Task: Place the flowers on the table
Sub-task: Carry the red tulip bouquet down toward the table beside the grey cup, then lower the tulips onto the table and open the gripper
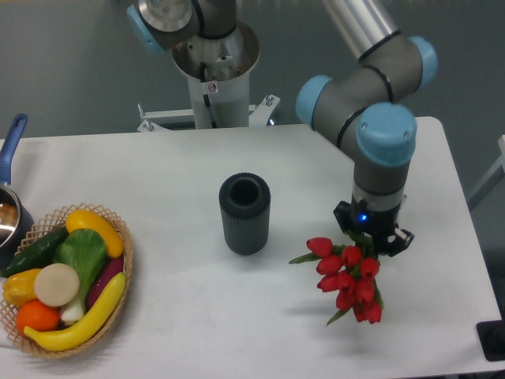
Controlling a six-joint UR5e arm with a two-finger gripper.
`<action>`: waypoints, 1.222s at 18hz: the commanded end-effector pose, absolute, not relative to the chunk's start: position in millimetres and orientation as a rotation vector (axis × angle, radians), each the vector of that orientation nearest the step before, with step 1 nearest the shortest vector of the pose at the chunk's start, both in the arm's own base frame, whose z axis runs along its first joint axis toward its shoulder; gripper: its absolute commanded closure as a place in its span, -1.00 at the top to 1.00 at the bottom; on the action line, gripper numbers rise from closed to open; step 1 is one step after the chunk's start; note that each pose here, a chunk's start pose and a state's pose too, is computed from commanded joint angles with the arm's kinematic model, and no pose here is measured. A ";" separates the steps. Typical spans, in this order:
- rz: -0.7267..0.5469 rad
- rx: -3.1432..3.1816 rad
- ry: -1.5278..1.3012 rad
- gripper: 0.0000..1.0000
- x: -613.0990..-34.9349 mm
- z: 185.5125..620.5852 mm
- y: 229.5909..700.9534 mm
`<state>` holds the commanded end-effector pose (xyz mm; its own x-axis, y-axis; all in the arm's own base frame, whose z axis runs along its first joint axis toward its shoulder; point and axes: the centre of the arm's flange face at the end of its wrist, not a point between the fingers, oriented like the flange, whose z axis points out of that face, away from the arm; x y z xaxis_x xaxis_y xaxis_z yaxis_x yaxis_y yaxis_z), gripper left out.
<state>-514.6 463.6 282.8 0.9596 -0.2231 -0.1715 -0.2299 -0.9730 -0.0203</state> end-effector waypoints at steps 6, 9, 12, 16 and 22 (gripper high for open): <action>0.215 -3.084 0.379 -0.16 -512.6 258.7 473.4; 0.199 -3.088 0.399 -0.16 -507.8 247.7 481.4; 0.180 -3.094 0.417 -0.11 -503.6 238.2 487.3; 0.163 -3.099 0.425 -0.10 -500.4 230.4 490.3; 0.211 -3.084 0.439 0.50 -503.9 243.6 495.9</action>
